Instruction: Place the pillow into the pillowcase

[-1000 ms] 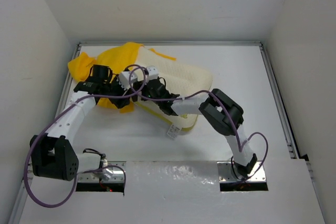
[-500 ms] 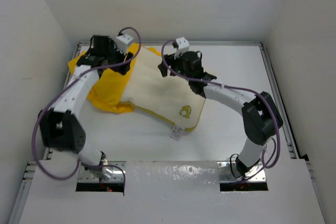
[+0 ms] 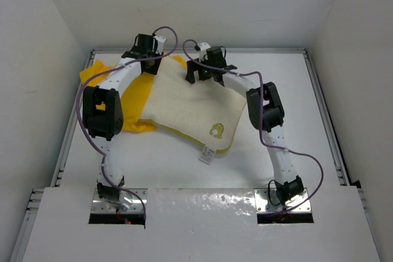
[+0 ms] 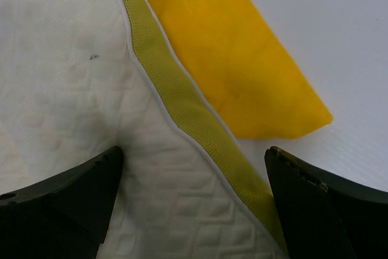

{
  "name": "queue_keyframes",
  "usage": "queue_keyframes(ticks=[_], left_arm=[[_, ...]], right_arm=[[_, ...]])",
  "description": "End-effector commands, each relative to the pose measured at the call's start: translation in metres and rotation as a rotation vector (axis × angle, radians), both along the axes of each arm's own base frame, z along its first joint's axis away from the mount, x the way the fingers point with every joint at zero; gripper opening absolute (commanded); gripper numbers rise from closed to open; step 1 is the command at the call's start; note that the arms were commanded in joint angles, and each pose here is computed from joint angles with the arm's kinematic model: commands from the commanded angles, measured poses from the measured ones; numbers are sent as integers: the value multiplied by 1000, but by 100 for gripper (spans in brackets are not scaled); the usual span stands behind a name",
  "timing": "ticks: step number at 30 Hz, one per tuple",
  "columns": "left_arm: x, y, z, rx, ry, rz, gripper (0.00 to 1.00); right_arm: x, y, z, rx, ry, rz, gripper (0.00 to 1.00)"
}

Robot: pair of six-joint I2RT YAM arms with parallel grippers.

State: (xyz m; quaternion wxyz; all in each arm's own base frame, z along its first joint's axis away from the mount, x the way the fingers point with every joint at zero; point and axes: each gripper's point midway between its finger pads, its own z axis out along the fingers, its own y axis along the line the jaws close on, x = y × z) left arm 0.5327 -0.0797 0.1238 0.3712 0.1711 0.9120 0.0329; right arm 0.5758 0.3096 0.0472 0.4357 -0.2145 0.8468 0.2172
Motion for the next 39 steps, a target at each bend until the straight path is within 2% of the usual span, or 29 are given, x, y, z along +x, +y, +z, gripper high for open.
queue_keyframes(ticks=[1,2,4,5,7,8,11,12,13,15,17,18,19,20,21,23,26,27,30,33,35,37,38,39], left_arm=[[19,5,22,51,-95,77,28],[20,6,23,57,-101,82,19],[22,7,21,64,-103,81,13],[23,6,18,61,-98,72,7],[20,-5,10,30,-67,16,0],[19,-9,7,19,-52,-3,0],[13,-22,-3,6,-13,-51,0],[12,-25,-1,8,-18,-59,0],[13,-29,3,-1,-30,-81,0],[9,-45,20,-33,-58,-133,0],[-1,-74,47,-110,-90,-243,0],[-10,-94,58,-134,-98,-294,0],[-22,-113,65,-159,-90,-360,0],[-41,-141,80,-161,-106,-438,0],[-50,-150,85,-130,-118,-480,0],[-79,-175,84,-102,-114,-560,0],[-105,-184,71,-79,-76,-621,0],[-110,-185,68,-83,-61,-635,0],[-125,-186,55,-82,-16,-687,0],[-145,-182,30,-65,56,-729,0],[-155,-180,23,-66,80,-754,0],[-168,-174,8,-57,114,-782,0],[-171,-172,8,-56,109,-787,0],[-173,-173,6,-53,106,-800,0]], right_arm=[[-15,16,10,35,-7,74,99],[-17,15,8,36,-8,76,97],[-21,16,-1,34,15,89,89],[-21,17,-4,33,25,96,78],[-30,21,-11,39,67,130,65],[-33,22,-13,44,78,147,60],[-58,21,-24,54,121,187,20],[-61,22,-21,70,115,182,0],[-65,26,-3,87,80,191,0],[-88,28,-8,80,84,208,0],[-109,44,30,90,-5,239,0],[-122,40,22,73,-42,213,0],[-139,52,59,105,-124,229,0],[-157,42,44,87,-120,197,0],[-161,54,72,173,-200,190,0],[-177,51,105,287,-265,156,0],[-185,35,123,360,-313,61,0],[-180,30,137,415,-352,7,0],[-176,18,146,468,-385,-76,0],[-161,-5,150,543,-409,-241,0],[-152,-26,153,659,-395,-374,0],[-141,-50,149,714,-390,-502,0],[-134,-73,148,738,-416,-647,0],[-131,-81,146,742,-423,-705,0]])
